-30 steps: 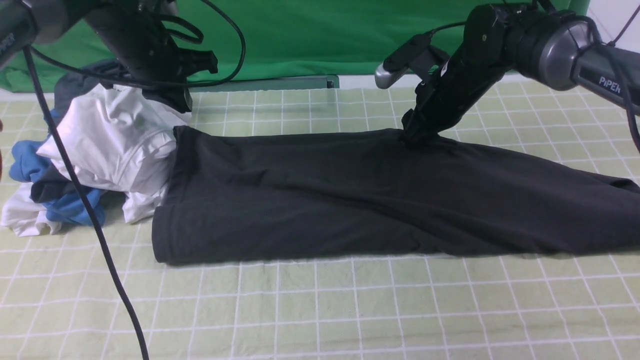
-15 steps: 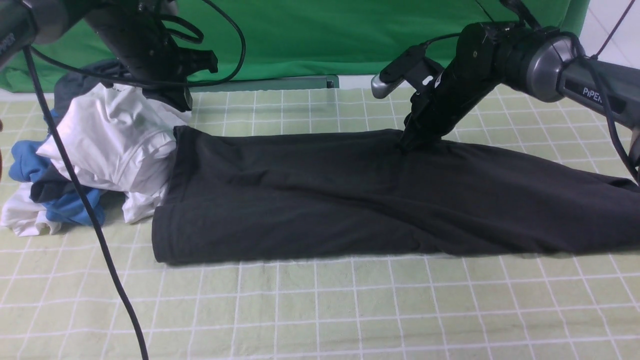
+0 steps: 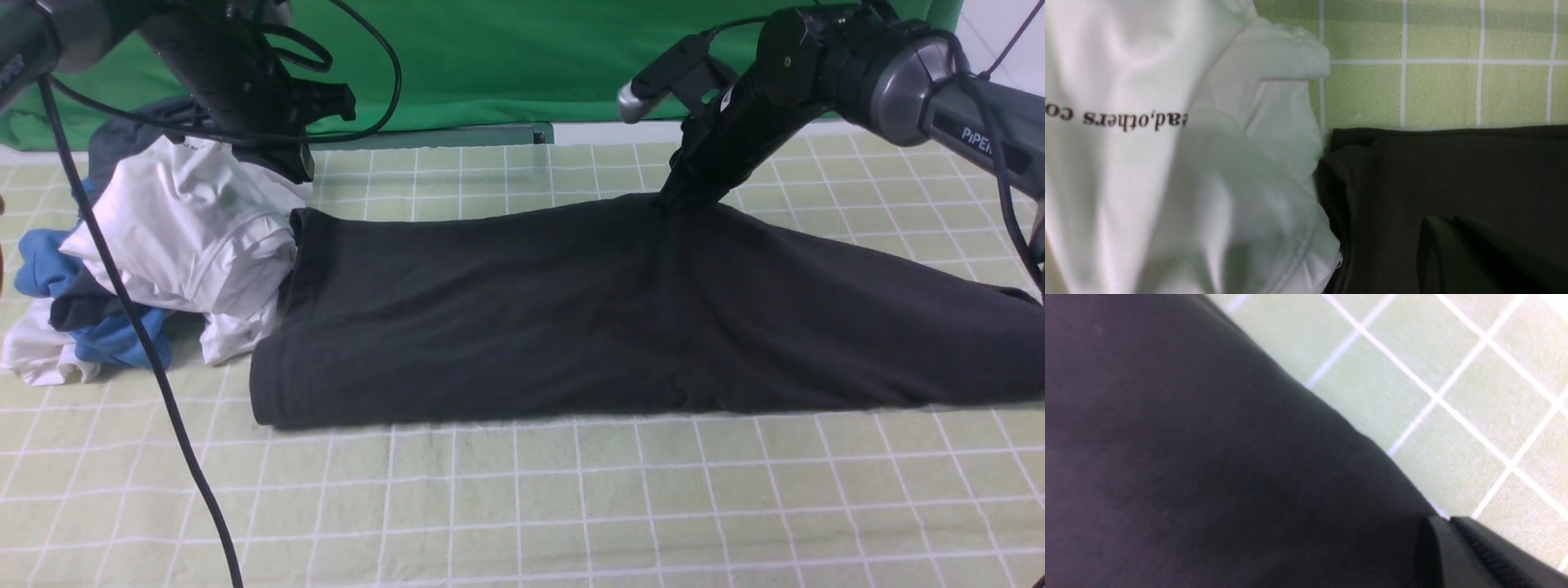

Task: Fold a long-sleeved shirt over a green coffee tablecloth.
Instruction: 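Pull the folded dark garment lengthwise by its ends to straighten it flat on the table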

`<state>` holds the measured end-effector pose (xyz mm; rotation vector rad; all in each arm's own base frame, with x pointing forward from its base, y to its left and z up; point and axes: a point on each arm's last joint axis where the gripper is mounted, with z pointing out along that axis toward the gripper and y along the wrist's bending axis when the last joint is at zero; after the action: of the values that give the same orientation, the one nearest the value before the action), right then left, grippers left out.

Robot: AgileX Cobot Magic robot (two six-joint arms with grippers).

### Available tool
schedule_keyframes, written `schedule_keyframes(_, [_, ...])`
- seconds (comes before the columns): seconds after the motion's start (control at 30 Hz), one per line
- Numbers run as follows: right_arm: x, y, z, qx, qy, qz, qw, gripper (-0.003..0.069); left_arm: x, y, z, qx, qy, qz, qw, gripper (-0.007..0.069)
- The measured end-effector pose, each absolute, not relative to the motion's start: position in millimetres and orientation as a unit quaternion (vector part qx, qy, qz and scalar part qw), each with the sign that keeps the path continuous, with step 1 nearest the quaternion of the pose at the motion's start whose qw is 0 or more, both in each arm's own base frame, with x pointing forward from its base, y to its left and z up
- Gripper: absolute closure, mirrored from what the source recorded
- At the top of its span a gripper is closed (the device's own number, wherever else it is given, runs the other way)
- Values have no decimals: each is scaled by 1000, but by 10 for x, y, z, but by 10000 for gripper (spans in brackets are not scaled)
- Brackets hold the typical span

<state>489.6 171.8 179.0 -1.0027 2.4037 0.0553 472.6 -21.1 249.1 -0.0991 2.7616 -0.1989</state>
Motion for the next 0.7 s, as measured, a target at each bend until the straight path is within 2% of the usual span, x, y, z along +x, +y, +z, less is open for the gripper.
schedule_keyframes(0.07, [4915, 1711, 1767, -368, 890, 20, 269, 631, 4726, -211, 2491, -35, 980, -71, 184, 614])
schedule_keyframes(0.13, [4929, 1706, 1757, -361, 891, 20, 274, 565, 4726, -211, 2491, -34, 980, -70, 185, 614])
schedule_keyframes(0.17, [4935, 1703, 1768, -357, 893, 20, 275, 506, 4726, -211, 2491, -35, 980, -70, 185, 614])
schedule_keyframes(0.2, [4943, 1697, 1830, -352, 893, 20, 281, 396, 4721, -211, 2489, -34, 980, -70, 182, 614])
schedule_keyframes(0.23, [4941, 1690, 1865, -350, 893, 20, 281, 355, 4719, -211, 2488, -34, 980, -70, 181, 614])
schedule_keyframes(0.27, [4932, 1678, 1953, -350, 893, 17, 284, 275, 4711, -211, 2485, -33, 981, -70, 176, 614])
schedule_keyframes(0.33, [4917, 1661, 2075, -343, 895, 16, 285, 239, 4704, -211, 2487, -33, 982, -70, 173, 614])
schedule_keyframes(0.37, [4894, 1606, 2239, -328, 900, 13, 286, 218, 4694, -212, 2490, -31, 983, -70, 169, 614])
schedule_keyframes(0.43, [4823, 1456, 2551, -306, 908, 9, 285, 237, 4673, -214, 2501, -27, 984, -68, 162, 614])
schedule_keyframes(0.5, [4788, 1361, 2686, -296, 912, 3, 285, 274, 4656, -216, 2534, -24, 984, -65, 162, 614])
schedule_keyframes(0.57, [4722, 1051, 2959, -270, 921, -7, 282, 415, 4609, -264, 2611, -14, 985, -57, 160, 614])
schedule_keyframes(0.6, [4712, 998, 2985, -262, 923, -9, 280, 446, 4603, -278, 2619, -12, 986, -57, 159, 614])
schedule_keyframes(0.63, [4695, 777, 3058, -238, 932, -14, 273, 571, 4555, -359, 2693, -1, 986, -57, 157, 614])
schedule_keyframes(0.7, [4678, 463, 3055, -201, 948, -17, 246, 634, 4489, -541, 2795, 21, 985, -59, 161, 614])
